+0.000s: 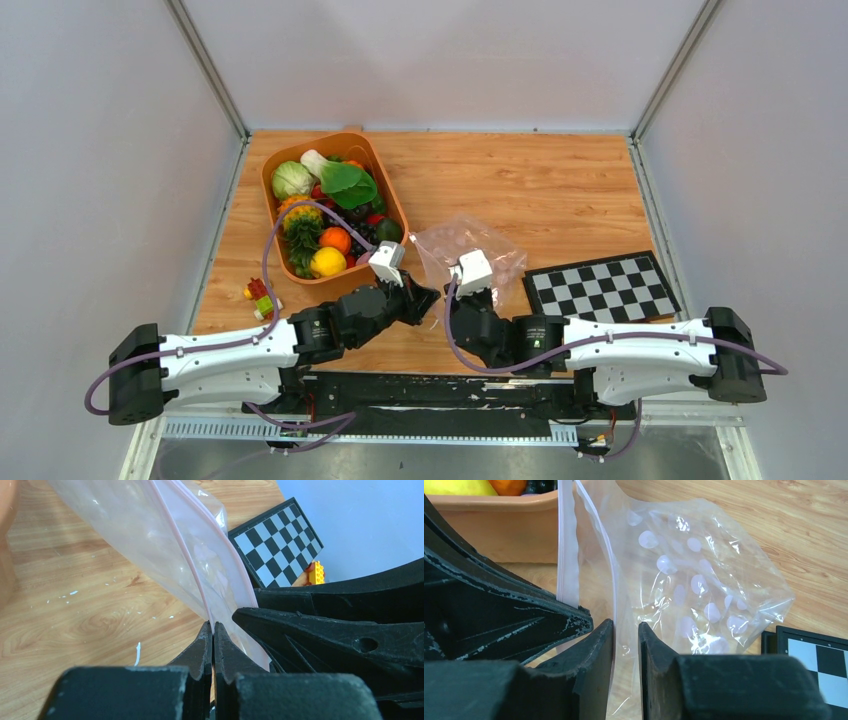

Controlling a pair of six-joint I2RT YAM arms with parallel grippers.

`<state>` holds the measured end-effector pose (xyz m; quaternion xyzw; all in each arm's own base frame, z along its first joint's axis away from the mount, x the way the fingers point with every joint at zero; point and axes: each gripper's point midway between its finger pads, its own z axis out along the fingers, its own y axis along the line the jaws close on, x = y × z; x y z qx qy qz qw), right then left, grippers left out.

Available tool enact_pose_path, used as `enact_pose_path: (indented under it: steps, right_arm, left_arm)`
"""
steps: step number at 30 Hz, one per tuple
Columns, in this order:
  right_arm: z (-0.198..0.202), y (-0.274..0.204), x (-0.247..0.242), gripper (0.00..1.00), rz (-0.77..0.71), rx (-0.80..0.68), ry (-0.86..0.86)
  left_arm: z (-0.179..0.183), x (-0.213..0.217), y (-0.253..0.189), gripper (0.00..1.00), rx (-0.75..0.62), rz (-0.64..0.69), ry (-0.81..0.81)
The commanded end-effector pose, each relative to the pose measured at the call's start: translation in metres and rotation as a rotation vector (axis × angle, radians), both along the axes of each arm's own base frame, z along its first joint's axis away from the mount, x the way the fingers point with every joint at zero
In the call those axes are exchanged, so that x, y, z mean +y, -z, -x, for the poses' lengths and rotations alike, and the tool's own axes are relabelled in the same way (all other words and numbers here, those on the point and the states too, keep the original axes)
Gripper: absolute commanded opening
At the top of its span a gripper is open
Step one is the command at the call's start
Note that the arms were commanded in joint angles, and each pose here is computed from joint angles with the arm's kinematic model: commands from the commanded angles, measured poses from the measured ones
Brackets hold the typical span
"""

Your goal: Place the food in the zip-top bag and seal the zipper

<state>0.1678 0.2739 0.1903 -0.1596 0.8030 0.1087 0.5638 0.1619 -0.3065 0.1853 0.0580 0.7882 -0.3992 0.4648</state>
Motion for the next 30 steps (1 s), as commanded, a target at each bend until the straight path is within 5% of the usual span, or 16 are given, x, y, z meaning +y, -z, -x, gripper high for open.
enact_pose_path:
  steps: [1, 7, 13, 22, 27, 30]
  right_arm:
    - [-0.007, -0.011, 0.005, 0.25, -0.062, -0.033, 0.007]
    - [-0.014, -0.015, 0.008, 0.24, -0.074, -0.044, -0.012]
    - [-0.027, -0.024, -0.007, 0.0, -0.045, -0.033, 0.021]
    - [-0.048, -0.088, -0.065, 0.0, -0.087, -0.099, 0.126]
    - [-0.051, -0.109, -0.062, 0.0, -0.101, -0.091, 0.04]
    - [-0.059, -0.104, -0.075, 0.0, -0.022, -0.07, 0.14]
  left_arm:
    - [0.0, -0.003, -0.025, 0.0, -0.029, 0.047, 0.006]
    - [-0.002, 0.001, -0.03, 0.0, -0.046, 0.02, -0.006]
    - [-0.013, 0.013, -0.031, 0.0, -0.066, -0.054, -0.071]
    - [-0.055, 0.054, -0.016, 0.0, -0.01, -0.284, -0.234]
    - [-0.072, 0.034, -0.028, 0.0, -0.017, -0.298, -0.2]
    - [-0.083, 0.018, -0.028, 0.0, -0.003, -0.354, -0.162]
